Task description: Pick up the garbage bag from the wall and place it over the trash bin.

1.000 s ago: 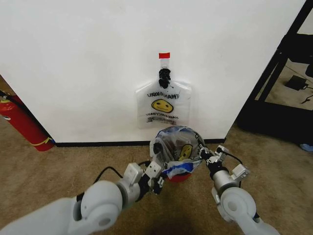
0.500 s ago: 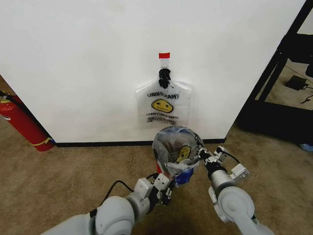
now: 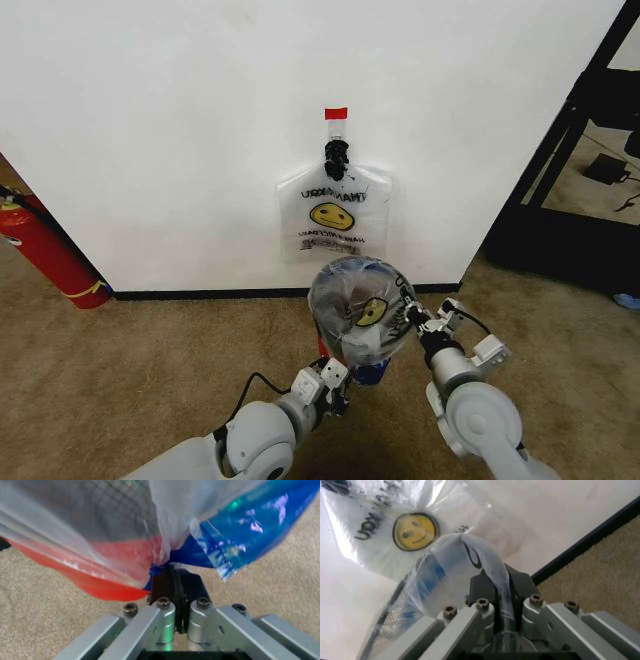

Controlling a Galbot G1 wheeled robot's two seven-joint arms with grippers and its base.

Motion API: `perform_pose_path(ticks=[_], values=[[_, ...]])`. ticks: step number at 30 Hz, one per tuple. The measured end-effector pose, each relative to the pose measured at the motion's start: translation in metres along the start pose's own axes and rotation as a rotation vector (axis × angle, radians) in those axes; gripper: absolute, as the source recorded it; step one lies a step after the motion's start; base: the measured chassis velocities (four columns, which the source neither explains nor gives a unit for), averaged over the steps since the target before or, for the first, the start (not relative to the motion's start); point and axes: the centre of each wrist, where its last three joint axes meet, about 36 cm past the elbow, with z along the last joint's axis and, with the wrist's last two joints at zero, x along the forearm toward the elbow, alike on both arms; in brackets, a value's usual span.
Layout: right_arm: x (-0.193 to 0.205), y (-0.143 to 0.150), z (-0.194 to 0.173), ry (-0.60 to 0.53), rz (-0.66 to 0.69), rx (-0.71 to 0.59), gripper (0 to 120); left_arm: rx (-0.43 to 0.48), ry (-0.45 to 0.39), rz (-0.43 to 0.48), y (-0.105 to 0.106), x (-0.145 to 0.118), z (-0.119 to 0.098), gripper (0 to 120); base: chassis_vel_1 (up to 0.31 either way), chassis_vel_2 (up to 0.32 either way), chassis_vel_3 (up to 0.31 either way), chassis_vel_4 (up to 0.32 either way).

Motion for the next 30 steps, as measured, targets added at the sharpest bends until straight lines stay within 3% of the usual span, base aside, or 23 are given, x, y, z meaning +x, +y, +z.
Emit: perform_pose_path(ticks=[4, 16, 18, 21, 24, 26, 30], values=[[-0.002, -0.002, 0.001, 0.004, 0.002, 0.002, 2, 0.014, -0.012, -0.008, 0.000, 0.008, -0.001, 7, 0.000, 0.000, 0.000, 0.000], [-0.017, -0.018, 0.002, -0.029, 0.011, 0.038, 2, -0.024, -0.060, -0.048, 0.018, 0.108, 0.002, 54, 0.000, 0.000, 0.000, 0.000], [-0.017, -0.019, 0.003, -0.032, 0.007, 0.044, 2, -0.021, -0.078, -0.057, 0.019, 0.116, 0.000, 57, 0.000, 0.000, 0.000, 0.000], [-0.015, -0.020, 0.005, -0.042, -0.008, 0.066, 2, -0.005, -0.148, -0.078, 0.025, 0.133, -0.014, 69, 0.000, 0.000, 0.000, 0.000], [-0.013, -0.018, 0.011, -0.052, -0.030, 0.091, 2, 0.072, -0.199, -0.045, 0.034, 0.144, -0.049, 82, 0.000, 0.000, 0.000, 0.000], [-0.012, -0.017, 0.012, -0.053, -0.035, 0.097, 2, 0.090, -0.210, -0.033, 0.038, 0.145, -0.061, 81, 0.000, 0.000, 0.000, 0.000], [-0.013, -0.013, 0.024, -0.060, -0.060, 0.139, 2, 0.087, -0.196, 0.027, 0.054, 0.142, -0.107, 63, 0.000, 0.000, 0.000, 0.000]])
